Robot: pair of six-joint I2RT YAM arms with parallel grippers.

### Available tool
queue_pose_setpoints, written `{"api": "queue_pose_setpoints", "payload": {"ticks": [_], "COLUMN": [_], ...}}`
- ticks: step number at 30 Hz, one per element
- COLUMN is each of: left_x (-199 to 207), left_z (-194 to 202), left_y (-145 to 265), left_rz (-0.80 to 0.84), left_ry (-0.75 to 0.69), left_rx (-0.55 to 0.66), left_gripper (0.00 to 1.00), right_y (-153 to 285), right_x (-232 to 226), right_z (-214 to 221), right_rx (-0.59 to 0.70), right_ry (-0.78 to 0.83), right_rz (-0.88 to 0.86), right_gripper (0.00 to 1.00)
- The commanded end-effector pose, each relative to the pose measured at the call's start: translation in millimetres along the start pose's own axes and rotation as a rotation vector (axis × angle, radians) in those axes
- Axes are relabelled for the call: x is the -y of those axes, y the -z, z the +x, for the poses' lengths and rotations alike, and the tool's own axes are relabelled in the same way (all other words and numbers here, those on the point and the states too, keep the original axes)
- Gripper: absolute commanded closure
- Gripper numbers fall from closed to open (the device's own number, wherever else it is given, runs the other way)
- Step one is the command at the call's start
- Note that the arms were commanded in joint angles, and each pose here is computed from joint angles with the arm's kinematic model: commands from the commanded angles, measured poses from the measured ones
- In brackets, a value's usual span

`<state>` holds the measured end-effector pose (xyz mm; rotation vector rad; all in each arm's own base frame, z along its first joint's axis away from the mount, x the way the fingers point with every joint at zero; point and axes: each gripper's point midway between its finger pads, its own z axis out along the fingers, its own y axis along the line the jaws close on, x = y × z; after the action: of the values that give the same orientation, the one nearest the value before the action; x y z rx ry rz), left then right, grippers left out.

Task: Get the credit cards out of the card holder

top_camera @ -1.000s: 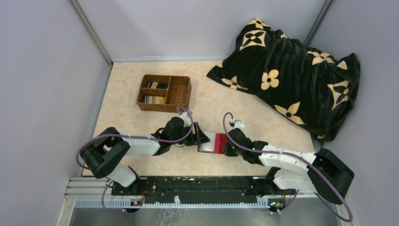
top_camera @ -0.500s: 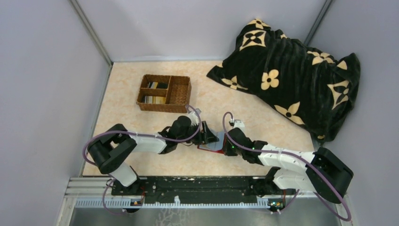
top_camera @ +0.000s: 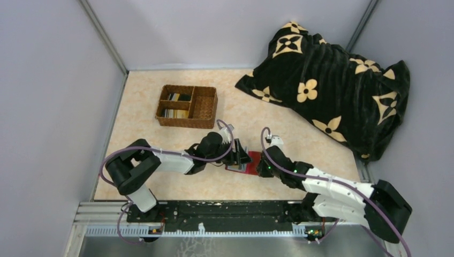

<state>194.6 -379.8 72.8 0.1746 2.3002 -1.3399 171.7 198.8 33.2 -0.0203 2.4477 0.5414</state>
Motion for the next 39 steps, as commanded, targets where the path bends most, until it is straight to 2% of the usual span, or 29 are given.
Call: {"api": "queue_pose_setpoints", "payload": {"ticks": [1,8,16,27,29,33,39], "left_x": [17,35,31,-12,-25,-49,-65], "left_z": [-1,4,3,-29,-31,-31,-22], "left_y": [-10,-23,-20,11,14,19,17], "left_rz": [0.052,0.088,0.071,-0.116,-0.169,-0.276,-0.321], "left_ry": [-0.015,-0.033,-0.047,-0.090,-0.100,-0.126,-0.133], "left_rx": [-0.008,-0.026,-0.008,0.084,0.089,0.092,0.061], "left_gripper": [0.29,0.29,0.29,0.27,0.27,0.27,0.27], "right_y": [22,44,44,13,7,1,-7], "right_x": [1,4,5,-16,-18,-19,-18], "right_z": [-24,-41,-45,-42,-39,-39,-38], "right_rx": [0.090,0.149,0.171,0.110,0.095,0.088,0.079], "right_ry": [-0.006,-0.003,-0.007,0.026,0.029,0.031,0.036], "right_rz": [0.007,0.027,0.033,-0.005,-0.003,0.007,0.018], "right_gripper": [1.00,1.00,1.00,1.00,0.94,0.72,0.69]}}
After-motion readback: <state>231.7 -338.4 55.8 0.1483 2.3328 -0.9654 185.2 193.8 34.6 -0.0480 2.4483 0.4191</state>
